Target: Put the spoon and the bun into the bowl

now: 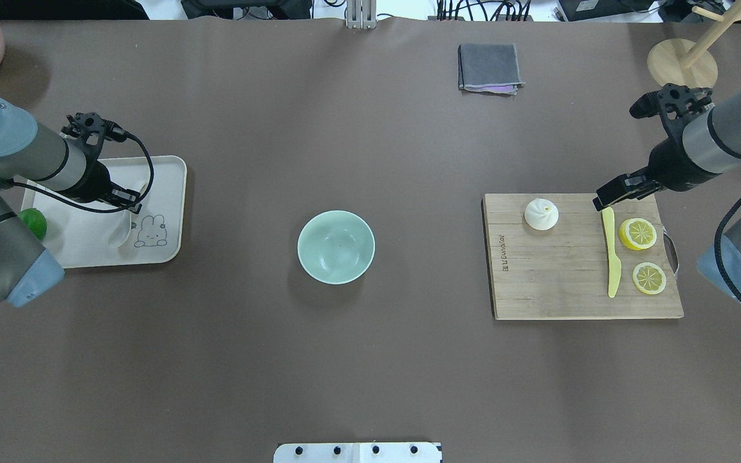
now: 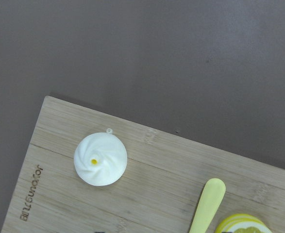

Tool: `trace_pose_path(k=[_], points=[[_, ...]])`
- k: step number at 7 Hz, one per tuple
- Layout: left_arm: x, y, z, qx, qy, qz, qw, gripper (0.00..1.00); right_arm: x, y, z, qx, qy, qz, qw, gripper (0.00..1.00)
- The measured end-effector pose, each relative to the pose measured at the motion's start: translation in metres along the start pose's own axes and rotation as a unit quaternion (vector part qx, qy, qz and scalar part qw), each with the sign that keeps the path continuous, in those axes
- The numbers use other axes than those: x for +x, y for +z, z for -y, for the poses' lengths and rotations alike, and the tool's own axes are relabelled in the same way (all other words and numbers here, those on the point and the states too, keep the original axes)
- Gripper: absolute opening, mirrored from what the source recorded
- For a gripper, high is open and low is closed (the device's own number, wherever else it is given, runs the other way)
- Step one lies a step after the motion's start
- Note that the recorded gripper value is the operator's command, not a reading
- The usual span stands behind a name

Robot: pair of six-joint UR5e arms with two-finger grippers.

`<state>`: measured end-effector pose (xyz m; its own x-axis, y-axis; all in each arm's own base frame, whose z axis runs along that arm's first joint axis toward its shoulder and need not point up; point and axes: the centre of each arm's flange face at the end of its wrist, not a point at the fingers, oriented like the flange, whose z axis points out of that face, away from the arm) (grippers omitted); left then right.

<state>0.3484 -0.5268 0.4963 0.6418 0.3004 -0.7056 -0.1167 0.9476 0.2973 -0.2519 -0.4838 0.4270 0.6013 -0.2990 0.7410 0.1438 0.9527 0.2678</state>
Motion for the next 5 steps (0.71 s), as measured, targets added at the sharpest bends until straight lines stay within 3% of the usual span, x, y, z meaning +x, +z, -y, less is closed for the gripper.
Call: trace_pose_path(k=[1,3,4,5], points=[[0.006,-0.004,0.003,0.004,0.002,-0.004,1.0,0.0,-0.003,0.001,0.001,0.0,-0.003,0.001,1.0,0.5],[0.046,-0.034,0.024,0.032,-0.005,-0.032,0.999,0.0,-0.011,0.0,0.005,0.003,-0.007,0.004,1.0,0.51],[0.086,-0.053,0.04,0.05,-0.021,-0.057,0.9969,0.0,-0.018,0.001,0.007,0.004,-0.006,0.006,1.0,0.62],[0.141,-0.066,0.049,0.06,-0.037,-0.087,0.9937,0.0,-0.032,0.006,0.012,0.006,0.0,0.005,1.0,0.62]])
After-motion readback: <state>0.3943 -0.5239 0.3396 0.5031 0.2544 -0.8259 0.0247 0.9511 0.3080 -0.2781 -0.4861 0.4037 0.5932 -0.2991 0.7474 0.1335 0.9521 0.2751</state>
